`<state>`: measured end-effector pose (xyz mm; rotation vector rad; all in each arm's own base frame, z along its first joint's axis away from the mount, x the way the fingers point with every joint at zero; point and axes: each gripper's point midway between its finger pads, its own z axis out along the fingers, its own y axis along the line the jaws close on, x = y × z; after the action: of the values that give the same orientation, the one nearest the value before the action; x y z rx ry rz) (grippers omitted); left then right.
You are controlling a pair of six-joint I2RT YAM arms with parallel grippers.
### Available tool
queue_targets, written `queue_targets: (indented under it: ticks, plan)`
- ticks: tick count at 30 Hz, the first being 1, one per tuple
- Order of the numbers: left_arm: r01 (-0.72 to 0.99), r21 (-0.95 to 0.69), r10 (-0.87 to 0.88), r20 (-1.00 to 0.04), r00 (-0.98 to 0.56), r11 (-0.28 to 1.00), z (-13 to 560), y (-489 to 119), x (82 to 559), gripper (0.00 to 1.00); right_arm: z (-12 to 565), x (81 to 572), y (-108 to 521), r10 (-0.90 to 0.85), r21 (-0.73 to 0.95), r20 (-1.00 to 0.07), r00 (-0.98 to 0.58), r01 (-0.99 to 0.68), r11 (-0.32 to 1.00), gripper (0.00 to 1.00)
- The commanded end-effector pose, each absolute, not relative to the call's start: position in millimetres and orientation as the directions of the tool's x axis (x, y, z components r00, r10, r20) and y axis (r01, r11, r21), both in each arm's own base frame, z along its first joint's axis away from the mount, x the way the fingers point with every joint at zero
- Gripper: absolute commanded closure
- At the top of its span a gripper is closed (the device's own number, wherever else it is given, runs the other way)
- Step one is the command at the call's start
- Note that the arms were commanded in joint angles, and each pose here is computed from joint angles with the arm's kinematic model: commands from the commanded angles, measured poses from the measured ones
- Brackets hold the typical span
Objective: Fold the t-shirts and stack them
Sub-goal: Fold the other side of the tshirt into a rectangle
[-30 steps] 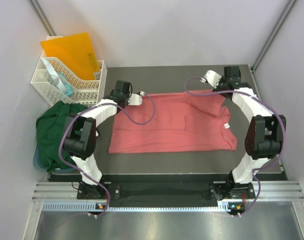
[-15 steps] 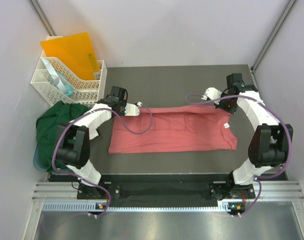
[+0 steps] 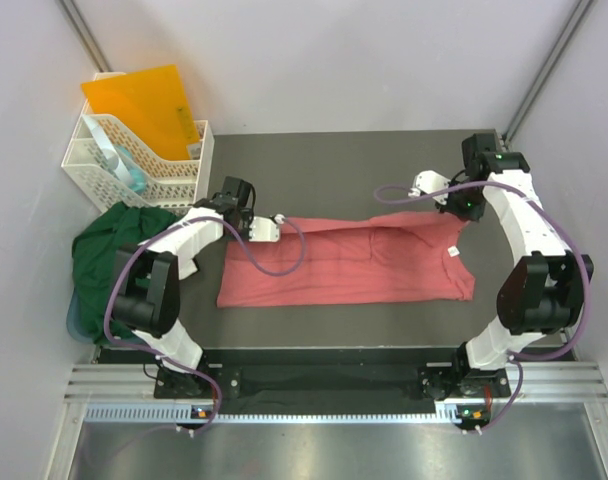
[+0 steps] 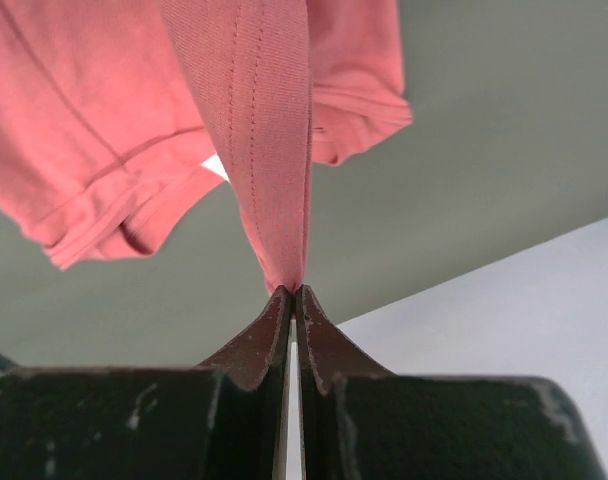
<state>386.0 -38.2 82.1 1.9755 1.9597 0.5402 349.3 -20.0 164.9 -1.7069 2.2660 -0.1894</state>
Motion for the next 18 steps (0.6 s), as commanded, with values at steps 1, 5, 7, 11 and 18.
queue_targets:
  ticks: [1,5,7,11,18]
  plan:
    - [0.909,0.415,0.999,0.037,0.019,-0.032,87,-35,365,1.00,177,335,-26,-0.967,-0.260,-0.130,-0.220,-0.933,0.247,1.00]
    - [0.923,0.382,0.998,0.044,0.037,-0.051,82,-34,356,1.00,168,324,-23,-0.968,-0.210,-0.127,-0.218,-0.947,0.241,1.00]
    - [0.929,0.365,0.998,0.042,0.049,-0.061,80,-35,353,1.00,159,319,-20,-0.970,-0.190,-0.121,-0.212,-0.954,0.232,1.00]
    - [0.939,0.338,0.997,0.043,0.061,-0.072,75,-36,350,1.00,142,309,-12,-0.973,-0.152,-0.118,-0.196,-0.965,0.213,1.00]
    - [0.953,0.295,0.998,0.010,0.068,-0.068,77,-43,349,1.00,118,298,-5,-0.980,-0.114,-0.094,-0.173,-0.976,0.183,1.00]
